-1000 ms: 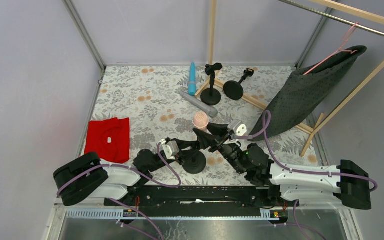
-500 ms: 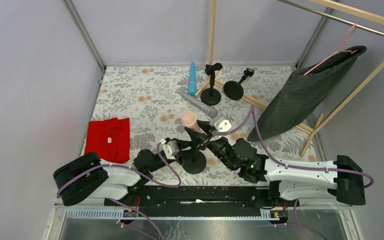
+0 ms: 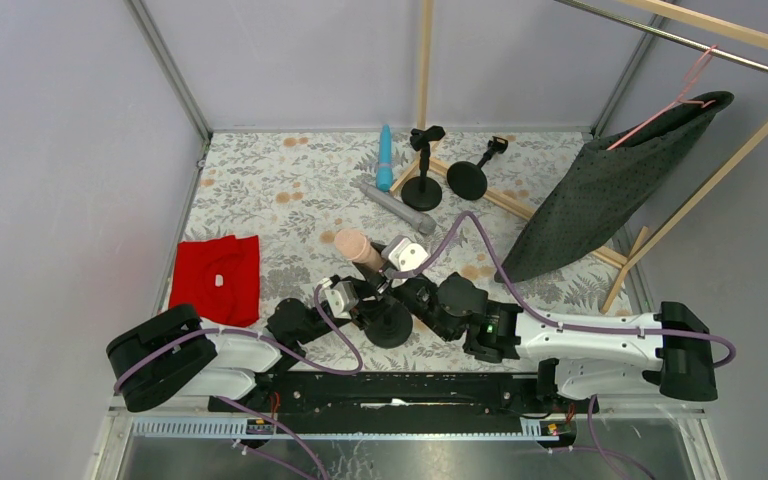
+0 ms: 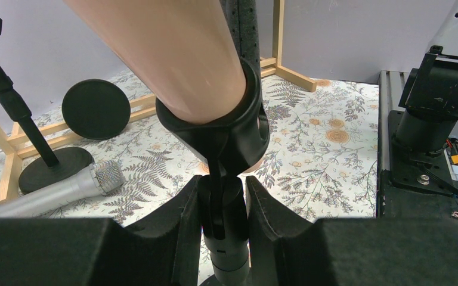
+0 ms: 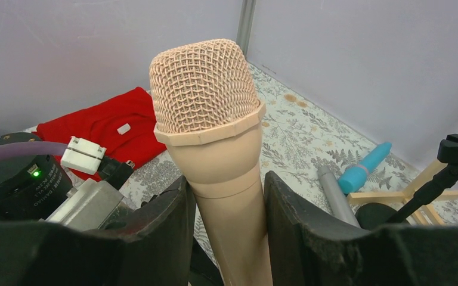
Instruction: Attach the microphones to the stand
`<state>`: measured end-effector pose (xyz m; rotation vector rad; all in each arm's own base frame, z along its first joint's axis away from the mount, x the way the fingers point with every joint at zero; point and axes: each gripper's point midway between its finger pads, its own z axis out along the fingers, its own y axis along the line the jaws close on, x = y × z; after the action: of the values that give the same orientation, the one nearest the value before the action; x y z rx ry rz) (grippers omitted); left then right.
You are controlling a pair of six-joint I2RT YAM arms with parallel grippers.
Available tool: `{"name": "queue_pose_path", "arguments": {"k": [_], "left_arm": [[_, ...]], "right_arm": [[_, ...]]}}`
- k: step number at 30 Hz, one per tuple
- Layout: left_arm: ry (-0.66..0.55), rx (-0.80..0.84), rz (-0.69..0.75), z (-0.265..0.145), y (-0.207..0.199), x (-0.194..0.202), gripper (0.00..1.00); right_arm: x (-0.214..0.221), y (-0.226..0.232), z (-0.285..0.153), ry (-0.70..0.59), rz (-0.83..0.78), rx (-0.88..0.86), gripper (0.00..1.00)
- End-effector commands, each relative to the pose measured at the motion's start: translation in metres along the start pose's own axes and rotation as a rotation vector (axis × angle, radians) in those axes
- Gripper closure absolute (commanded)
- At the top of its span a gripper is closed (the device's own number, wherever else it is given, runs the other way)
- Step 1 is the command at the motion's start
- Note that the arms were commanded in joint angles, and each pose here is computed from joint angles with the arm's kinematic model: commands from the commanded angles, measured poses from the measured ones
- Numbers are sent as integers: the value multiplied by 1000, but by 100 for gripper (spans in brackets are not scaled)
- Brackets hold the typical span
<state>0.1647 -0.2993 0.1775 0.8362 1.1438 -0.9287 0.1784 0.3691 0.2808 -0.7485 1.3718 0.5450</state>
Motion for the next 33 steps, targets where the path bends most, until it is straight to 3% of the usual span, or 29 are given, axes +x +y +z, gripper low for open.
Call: {"name": "queue_pose_path", "arguments": {"k": [1,33], "left_arm": [[30,13,59,6,1,5,100],[3,-150,107,-15,27,-6,100]], "right_arm": [[218,15,-92,757,-285,-154,100],[220,12,-96,787,-228,-57,100]]}}
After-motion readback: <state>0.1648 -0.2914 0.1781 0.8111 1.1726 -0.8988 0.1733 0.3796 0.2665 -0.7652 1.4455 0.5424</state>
